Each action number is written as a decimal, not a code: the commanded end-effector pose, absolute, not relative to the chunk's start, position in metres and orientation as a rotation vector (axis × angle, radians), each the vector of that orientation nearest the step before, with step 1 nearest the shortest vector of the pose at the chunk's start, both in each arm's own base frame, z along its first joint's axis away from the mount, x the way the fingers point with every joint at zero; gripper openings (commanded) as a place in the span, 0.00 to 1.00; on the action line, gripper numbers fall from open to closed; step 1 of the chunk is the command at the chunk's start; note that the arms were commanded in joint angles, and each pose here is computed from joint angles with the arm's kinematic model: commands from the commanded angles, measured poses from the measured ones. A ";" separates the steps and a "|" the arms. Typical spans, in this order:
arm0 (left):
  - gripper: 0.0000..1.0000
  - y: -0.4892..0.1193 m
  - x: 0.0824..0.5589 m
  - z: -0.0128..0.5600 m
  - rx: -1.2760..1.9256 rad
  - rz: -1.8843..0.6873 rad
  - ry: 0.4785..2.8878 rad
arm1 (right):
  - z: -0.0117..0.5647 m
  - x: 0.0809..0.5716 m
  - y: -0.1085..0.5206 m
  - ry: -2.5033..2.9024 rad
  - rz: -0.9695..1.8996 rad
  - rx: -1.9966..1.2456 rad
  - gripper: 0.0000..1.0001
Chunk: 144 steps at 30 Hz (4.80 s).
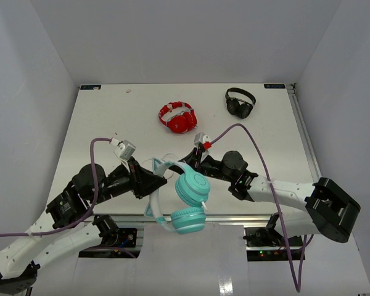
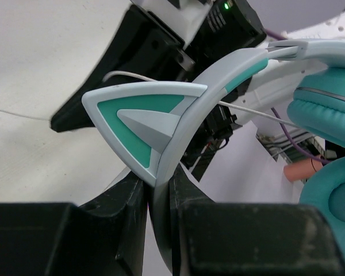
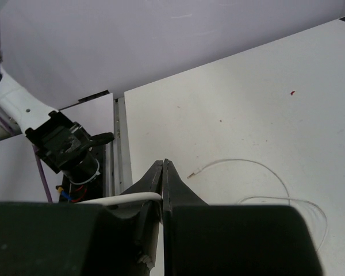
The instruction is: Wrap the headphones
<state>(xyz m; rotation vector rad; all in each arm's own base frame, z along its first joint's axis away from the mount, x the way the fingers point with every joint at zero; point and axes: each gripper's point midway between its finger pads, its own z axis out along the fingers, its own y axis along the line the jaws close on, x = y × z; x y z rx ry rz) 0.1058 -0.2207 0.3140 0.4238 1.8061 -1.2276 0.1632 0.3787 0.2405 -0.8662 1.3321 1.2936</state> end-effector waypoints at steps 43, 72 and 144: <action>0.00 -0.165 0.209 0.187 0.406 -0.063 2.278 | 0.266 0.234 0.315 1.739 0.579 -0.915 0.08; 0.00 -0.111 0.232 0.241 -0.248 0.084 2.061 | 0.293 0.113 0.382 1.353 1.472 -1.267 0.18; 0.00 -0.106 0.218 0.283 -0.786 -0.146 1.999 | 0.193 0.223 0.351 1.676 0.679 -0.457 0.08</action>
